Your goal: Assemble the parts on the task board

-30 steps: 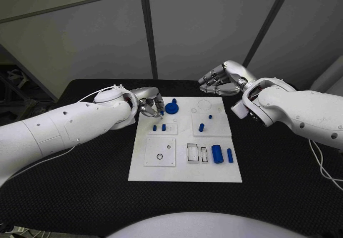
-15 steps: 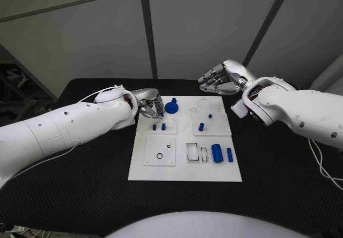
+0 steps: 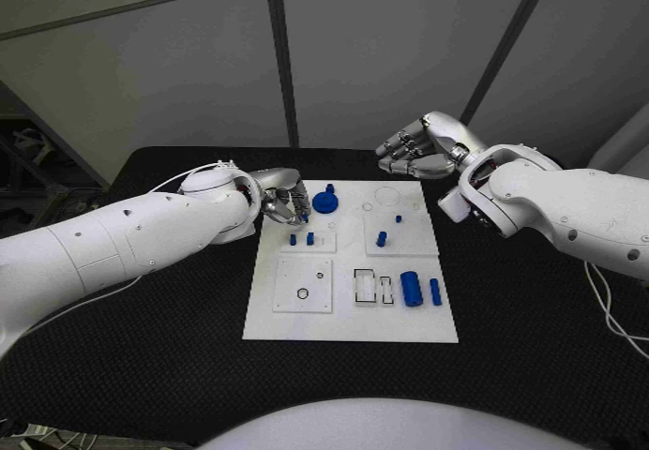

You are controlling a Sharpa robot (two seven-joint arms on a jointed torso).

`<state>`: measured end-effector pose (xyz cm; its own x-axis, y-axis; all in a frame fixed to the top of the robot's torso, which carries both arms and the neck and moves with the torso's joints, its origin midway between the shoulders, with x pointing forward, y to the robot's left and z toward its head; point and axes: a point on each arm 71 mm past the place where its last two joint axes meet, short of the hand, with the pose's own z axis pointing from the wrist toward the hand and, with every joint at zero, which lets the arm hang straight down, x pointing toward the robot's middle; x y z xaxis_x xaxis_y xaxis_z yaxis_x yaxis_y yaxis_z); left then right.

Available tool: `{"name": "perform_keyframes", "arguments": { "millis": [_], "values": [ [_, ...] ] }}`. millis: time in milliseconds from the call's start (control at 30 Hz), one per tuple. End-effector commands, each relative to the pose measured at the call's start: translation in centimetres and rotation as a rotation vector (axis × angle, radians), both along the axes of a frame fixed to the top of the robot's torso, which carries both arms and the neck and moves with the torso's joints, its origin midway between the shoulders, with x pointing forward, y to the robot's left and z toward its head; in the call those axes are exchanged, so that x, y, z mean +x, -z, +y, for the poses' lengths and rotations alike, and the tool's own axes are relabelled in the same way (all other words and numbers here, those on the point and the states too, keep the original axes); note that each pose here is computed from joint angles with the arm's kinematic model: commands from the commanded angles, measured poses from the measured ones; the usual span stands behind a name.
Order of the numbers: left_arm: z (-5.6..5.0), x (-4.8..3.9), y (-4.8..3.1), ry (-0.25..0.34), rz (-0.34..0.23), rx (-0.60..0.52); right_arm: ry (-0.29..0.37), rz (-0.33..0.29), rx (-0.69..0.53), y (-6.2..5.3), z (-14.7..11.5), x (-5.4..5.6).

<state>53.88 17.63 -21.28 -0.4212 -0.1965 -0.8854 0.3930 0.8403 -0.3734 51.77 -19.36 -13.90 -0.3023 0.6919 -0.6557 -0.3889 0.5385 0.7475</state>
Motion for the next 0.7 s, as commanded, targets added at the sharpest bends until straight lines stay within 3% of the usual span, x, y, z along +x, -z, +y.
{"name": "perform_keyframes", "arguments": {
  "millis": [33,700],
  "values": [
    [-0.06,0.01,0.07,0.001,0.017,0.009,-0.009,-0.005,0.001,-0.13,0.08,-0.03],
    [-0.49,-0.09,0.42,0.015,0.035,0.020,-0.009,-0.005,0.001,-0.15,0.07,-0.07]
  ]
}}
